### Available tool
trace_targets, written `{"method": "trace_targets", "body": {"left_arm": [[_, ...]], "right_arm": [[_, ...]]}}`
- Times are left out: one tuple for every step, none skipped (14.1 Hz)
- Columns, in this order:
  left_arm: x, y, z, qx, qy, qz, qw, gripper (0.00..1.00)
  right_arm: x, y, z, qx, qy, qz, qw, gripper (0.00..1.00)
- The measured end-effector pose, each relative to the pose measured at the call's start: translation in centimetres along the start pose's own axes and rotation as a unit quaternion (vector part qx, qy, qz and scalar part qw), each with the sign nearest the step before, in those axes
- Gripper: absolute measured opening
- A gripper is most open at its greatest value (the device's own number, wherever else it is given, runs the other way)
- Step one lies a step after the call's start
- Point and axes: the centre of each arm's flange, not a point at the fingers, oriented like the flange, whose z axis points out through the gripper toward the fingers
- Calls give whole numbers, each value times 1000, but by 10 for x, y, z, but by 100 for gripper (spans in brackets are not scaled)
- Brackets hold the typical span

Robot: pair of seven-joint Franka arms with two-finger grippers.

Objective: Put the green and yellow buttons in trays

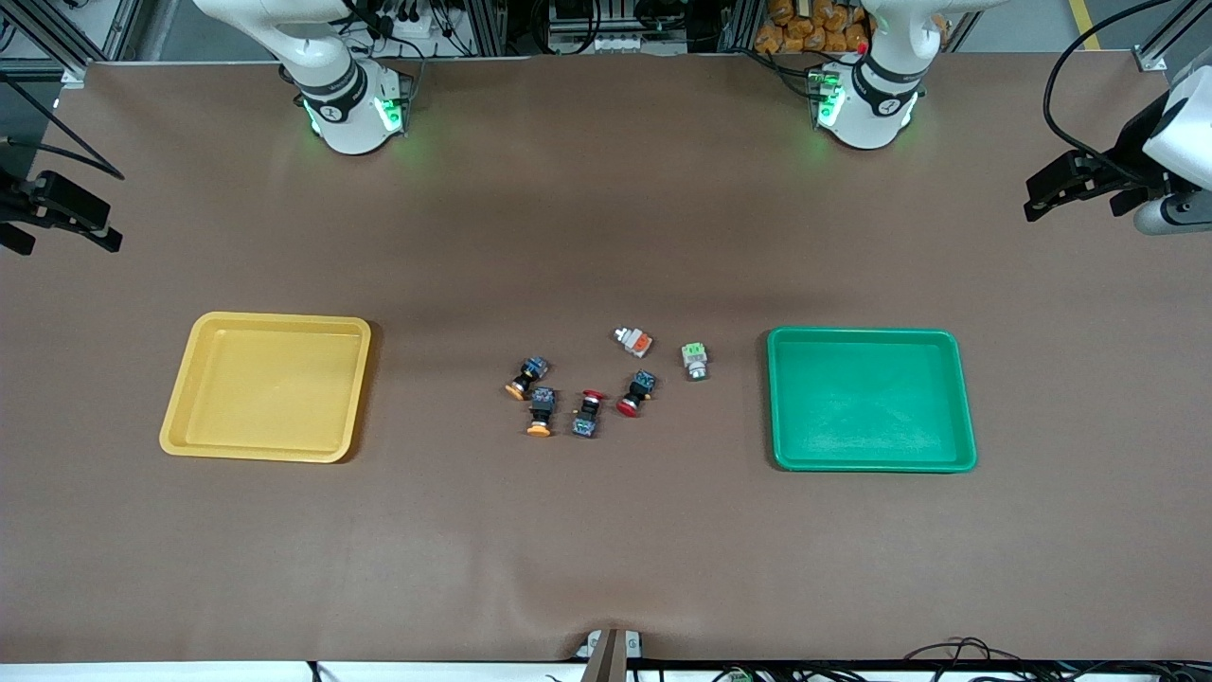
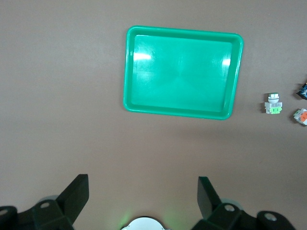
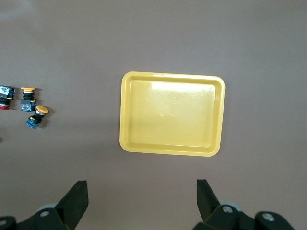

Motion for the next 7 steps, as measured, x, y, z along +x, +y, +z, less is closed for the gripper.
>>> {"method": "trace_targets", "body": {"left_arm": [[0, 0, 0, 0, 0, 0, 1000, 100], [0, 0, 0, 0, 0, 0, 1000, 100], [0, 0, 0, 0, 0, 0, 1000, 100], [0, 0, 0, 0, 0, 0, 1000, 100], [0, 0, 0, 0, 0, 0, 1000, 100], [0, 0, 0, 0, 0, 0, 1000, 100], [0, 0, 0, 0, 0, 0, 1000, 100]], "right_arm": [[0, 0, 0, 0, 0, 0, 1000, 100], [0, 0, 0, 0, 0, 0, 1000, 100], [0, 0, 0, 0, 0, 0, 1000, 100], [1, 0, 1, 0, -1, 0, 1000, 100], [1, 0, 2, 0, -2, 0, 1000, 100], [2, 0, 4, 0, -3, 0, 1000, 100], [3, 0, 5, 0, -4, 0, 1000, 100]]}}
